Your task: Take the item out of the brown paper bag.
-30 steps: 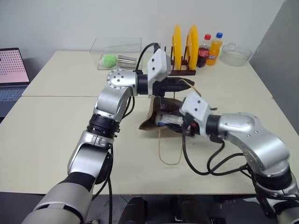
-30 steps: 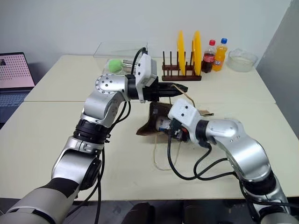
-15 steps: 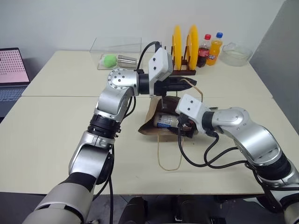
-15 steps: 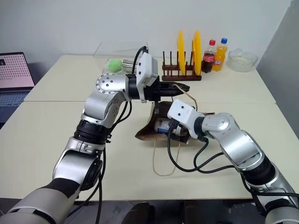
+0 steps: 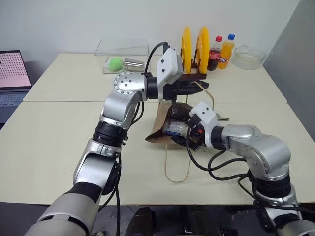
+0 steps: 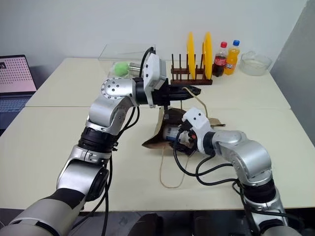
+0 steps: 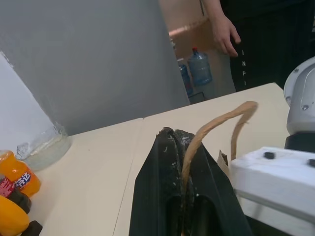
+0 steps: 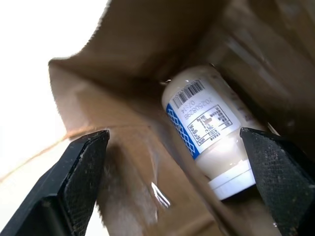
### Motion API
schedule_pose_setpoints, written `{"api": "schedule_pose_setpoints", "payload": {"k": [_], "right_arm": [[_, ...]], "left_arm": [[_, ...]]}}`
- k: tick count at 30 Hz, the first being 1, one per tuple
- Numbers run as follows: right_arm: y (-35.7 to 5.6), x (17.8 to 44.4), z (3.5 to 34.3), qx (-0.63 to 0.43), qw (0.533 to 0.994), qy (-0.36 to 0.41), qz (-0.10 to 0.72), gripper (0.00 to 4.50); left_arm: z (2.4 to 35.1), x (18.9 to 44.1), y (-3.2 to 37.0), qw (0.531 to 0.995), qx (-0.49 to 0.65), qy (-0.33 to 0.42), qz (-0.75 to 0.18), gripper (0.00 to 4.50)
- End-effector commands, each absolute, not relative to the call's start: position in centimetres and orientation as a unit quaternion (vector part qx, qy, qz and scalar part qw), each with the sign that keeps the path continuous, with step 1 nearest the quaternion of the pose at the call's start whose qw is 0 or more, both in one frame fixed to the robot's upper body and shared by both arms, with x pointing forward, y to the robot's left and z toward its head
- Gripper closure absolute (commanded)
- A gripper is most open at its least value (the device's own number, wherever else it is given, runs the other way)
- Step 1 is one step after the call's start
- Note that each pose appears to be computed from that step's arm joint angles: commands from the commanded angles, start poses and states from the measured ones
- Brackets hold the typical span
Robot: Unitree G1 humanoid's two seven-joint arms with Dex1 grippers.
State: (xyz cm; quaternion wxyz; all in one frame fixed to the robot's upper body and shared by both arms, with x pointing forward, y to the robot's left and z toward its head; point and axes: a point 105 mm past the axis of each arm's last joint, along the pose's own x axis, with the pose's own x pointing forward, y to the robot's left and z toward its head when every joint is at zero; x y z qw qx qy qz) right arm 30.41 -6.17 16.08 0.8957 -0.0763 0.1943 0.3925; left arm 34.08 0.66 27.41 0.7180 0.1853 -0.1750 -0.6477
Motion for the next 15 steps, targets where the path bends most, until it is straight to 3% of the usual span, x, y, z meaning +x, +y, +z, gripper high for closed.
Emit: {"api": "schedule_pose_setpoints", "payload": {"k": [1,5,8,12,15], "right_arm": [[-6.7,30.9,15.8,-0.041,0.914,0.202,0.35,0.03],[-6.9,31.6,15.8,-0.074,0.92,0.192,0.333,0.03],[-6.7,31.8,15.9,-0.169,0.91,0.16,0.344,0.03],[-5.7,31.3,15.7,-0.351,0.846,0.094,0.39,0.03],[-5.3,31.1,15.6,-0.394,0.819,0.076,0.41,0.03]], "left_arm": [[29.2,33.0,0.6,0.71,0.179,-0.213,-0.647,4.5],[29.2,32.9,0.6,0.709,0.177,-0.211,-0.649,4.5],[29.1,32.9,0.6,0.708,0.177,-0.211,-0.65,4.5],[29.0,32.8,0.6,0.707,0.178,-0.211,-0.651,4.5],[28.9,32.8,0.6,0.707,0.18,-0.211,-0.651,4.5]]}}
